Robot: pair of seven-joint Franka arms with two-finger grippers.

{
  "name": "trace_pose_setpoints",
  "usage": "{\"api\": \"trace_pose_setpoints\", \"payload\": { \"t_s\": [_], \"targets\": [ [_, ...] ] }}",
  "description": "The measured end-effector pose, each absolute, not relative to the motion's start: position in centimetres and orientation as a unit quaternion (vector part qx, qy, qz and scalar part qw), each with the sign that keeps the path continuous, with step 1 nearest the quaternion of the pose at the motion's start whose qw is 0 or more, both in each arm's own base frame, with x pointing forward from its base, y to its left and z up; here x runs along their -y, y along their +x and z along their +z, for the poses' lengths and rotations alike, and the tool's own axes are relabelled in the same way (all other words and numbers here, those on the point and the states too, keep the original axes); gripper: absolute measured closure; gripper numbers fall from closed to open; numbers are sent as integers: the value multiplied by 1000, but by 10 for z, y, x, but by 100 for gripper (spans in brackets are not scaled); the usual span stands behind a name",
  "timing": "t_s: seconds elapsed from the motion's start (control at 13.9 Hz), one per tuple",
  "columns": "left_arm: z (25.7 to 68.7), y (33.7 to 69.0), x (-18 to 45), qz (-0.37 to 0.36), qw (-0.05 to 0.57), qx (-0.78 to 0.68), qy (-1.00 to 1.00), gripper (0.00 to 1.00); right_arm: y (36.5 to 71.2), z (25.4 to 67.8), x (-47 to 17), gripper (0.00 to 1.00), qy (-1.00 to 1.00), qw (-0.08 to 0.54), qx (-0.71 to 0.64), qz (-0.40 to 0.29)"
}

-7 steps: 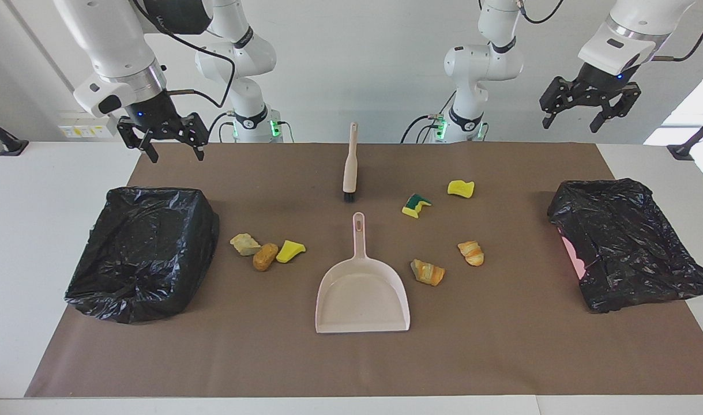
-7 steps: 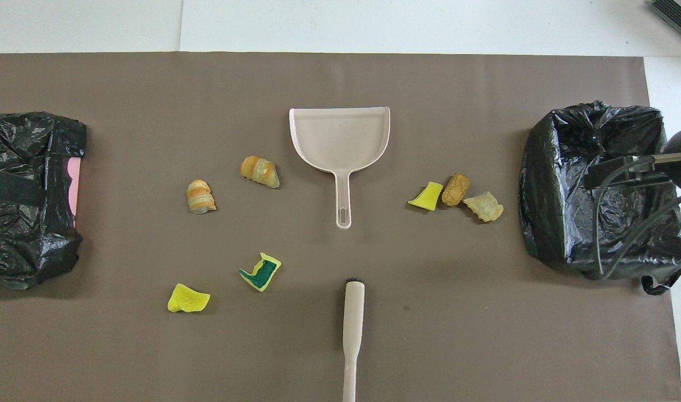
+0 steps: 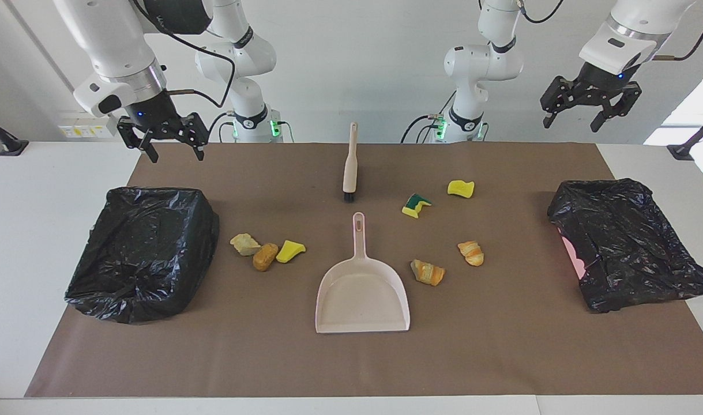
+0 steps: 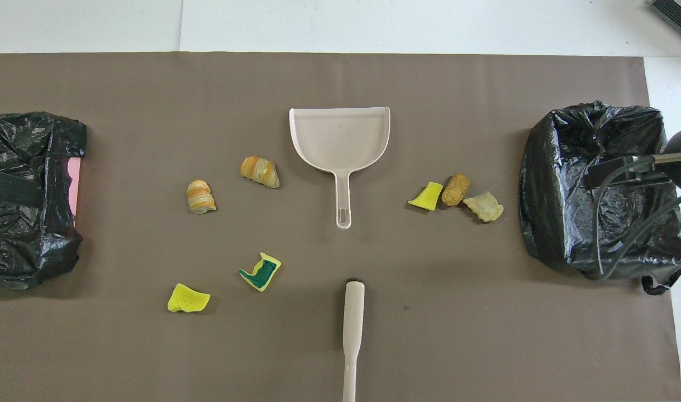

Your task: Sweep and dump trash in bin

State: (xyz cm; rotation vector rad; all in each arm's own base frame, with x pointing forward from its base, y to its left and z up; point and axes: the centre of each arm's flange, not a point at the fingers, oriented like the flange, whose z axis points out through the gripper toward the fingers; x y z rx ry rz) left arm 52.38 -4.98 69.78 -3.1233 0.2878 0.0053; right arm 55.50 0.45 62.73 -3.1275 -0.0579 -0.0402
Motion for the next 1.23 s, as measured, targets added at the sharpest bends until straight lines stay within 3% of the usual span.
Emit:
{"api": "trace_pose_setpoints", "payload": {
  "t_s": [0.72,1.23],
  "targets": [
    [697,523,49,4,3,-90,-996,0,557,623,-9,0,-1000,8,23,-18],
    [696,522,50,8,3,-90,-996,0,594,525,-84,0,-997,3,79,-24]
  ]
}}
